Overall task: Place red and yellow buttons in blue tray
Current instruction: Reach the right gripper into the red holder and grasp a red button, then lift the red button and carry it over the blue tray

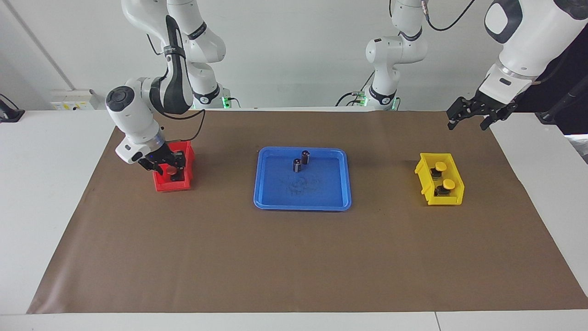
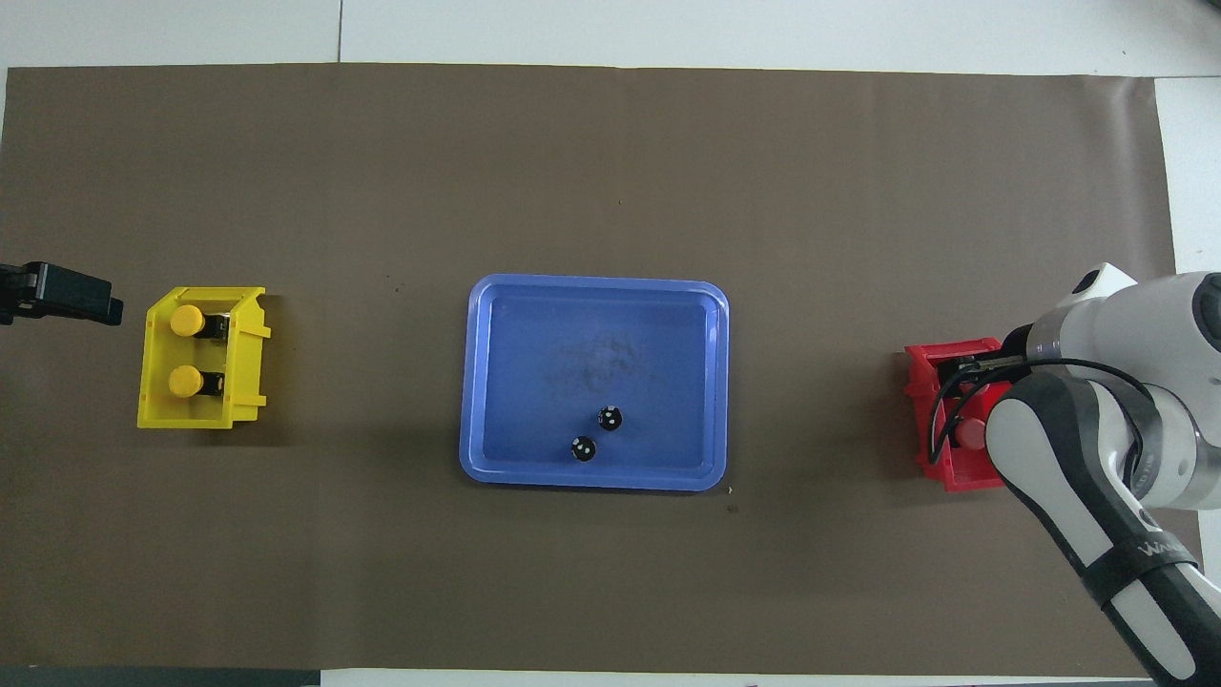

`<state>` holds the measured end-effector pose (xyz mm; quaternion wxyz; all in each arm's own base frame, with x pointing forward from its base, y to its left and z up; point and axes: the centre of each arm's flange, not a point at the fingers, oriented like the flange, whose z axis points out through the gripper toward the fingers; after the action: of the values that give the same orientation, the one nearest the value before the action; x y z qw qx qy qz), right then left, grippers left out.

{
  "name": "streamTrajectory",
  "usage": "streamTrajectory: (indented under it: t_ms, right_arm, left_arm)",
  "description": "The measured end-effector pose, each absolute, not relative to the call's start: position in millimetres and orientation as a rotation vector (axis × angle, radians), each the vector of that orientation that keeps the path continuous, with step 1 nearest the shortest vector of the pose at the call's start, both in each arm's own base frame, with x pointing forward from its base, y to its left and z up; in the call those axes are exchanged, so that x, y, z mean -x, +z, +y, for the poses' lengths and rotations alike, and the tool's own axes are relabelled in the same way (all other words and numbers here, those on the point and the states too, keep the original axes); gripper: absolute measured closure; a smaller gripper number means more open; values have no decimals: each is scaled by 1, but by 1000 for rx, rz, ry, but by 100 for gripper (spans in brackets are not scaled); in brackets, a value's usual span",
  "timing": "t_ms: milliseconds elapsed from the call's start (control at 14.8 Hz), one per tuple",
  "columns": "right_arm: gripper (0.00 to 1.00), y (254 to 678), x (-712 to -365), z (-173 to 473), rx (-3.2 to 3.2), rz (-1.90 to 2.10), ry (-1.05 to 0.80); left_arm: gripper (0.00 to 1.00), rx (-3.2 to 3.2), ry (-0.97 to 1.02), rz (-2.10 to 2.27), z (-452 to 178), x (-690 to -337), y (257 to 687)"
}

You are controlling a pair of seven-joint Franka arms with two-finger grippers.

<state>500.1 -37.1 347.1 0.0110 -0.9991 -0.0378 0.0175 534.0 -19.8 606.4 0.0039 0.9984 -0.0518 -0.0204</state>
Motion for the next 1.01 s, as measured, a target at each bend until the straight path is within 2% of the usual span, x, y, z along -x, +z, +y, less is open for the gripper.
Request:
streamTrajectory:
  t_ms: [202, 337, 404, 472, 674, 809, 1011]
  right_arm:
    - [37, 344, -497, -37, 3116, -118, 64]
    - [50, 344, -497, -37, 3116, -124, 65]
    - [50, 345, -496, -37, 3115, -130, 64]
    - [56, 345, -496, -37, 3115, -135, 63]
    - [59, 352, -499, -37, 3113, -141, 78]
    - [59, 377, -510, -37, 3105, -144, 132]
    - [59, 442, -536, -26, 3098, -193, 158]
  left_arm:
    - [0, -3129, -64, -162, -20, -534, 606]
    - [0, -3129, -64, -162, -20, -534, 606]
    - [0, -3129, -64, -162, -20, -534, 606]
    - [0, -3129, -64, -162, -20, -534, 606]
    - [0, -3129, -64, -162, -20, -534, 606]
    - [0, -3129, -64, -162, -20, -534, 606]
    - [0, -3129, -64, -162, -20, -534, 606]
